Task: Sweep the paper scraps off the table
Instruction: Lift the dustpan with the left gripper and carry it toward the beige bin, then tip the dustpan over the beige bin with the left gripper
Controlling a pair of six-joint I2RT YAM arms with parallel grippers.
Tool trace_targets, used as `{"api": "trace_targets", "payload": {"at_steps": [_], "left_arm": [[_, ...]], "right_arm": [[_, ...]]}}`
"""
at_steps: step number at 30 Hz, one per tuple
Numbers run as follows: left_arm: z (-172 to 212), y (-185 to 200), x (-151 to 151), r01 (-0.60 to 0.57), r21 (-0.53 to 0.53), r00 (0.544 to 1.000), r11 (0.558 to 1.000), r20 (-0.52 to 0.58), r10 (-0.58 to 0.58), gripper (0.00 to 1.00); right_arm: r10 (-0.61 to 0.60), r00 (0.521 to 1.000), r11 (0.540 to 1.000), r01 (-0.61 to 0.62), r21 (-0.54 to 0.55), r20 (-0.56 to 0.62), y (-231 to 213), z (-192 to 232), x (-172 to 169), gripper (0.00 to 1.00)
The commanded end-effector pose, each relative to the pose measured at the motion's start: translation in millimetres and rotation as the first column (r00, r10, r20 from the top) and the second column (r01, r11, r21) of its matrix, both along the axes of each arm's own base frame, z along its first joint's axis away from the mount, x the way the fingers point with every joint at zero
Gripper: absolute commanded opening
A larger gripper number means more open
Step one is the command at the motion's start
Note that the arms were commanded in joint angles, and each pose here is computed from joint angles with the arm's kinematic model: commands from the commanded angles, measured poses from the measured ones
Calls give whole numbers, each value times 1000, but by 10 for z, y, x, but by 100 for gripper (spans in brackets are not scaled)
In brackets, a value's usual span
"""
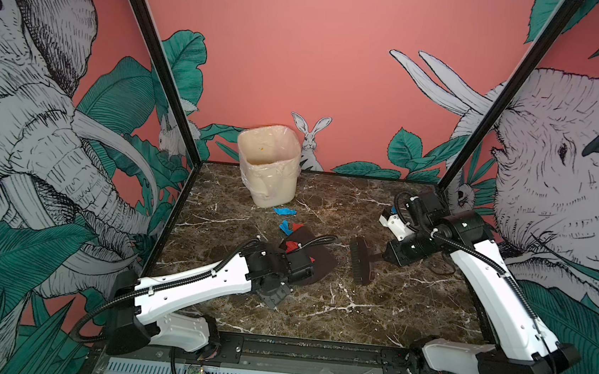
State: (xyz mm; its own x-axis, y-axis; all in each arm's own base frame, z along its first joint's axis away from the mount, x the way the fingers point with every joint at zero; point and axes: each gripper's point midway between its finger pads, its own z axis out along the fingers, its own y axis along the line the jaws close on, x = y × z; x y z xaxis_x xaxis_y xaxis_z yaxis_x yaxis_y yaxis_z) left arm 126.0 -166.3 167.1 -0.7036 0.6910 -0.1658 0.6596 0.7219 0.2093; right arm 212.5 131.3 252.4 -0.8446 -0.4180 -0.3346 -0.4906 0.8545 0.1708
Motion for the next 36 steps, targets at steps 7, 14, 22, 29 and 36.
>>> {"api": "trace_targets", "payload": {"at_steps": [7,14,22,29,36], "left_arm": [[378,576,173,-180,-24,981,983,71,181,0],[631,911,324,-275,-25,954,961,119,276,0],[821,1155,559,-384,-101,907,918,145,395,0],[927,1333,832,-448,-139,873,883,146,466,0],[1136,1478,1221,-499,-232,833,835,136,536,0]], "right_arm": [[29,997,990,-39,137,75,124,135,71,0],[38,996,987,-51,155,86,119,142,76,0],[43,996,982,-57,182,78,142,120,72,0],[53,995,982,-66,180,80,114,117,38,0],[53,996,979,-67,193,78,123,100,29,0]]}}
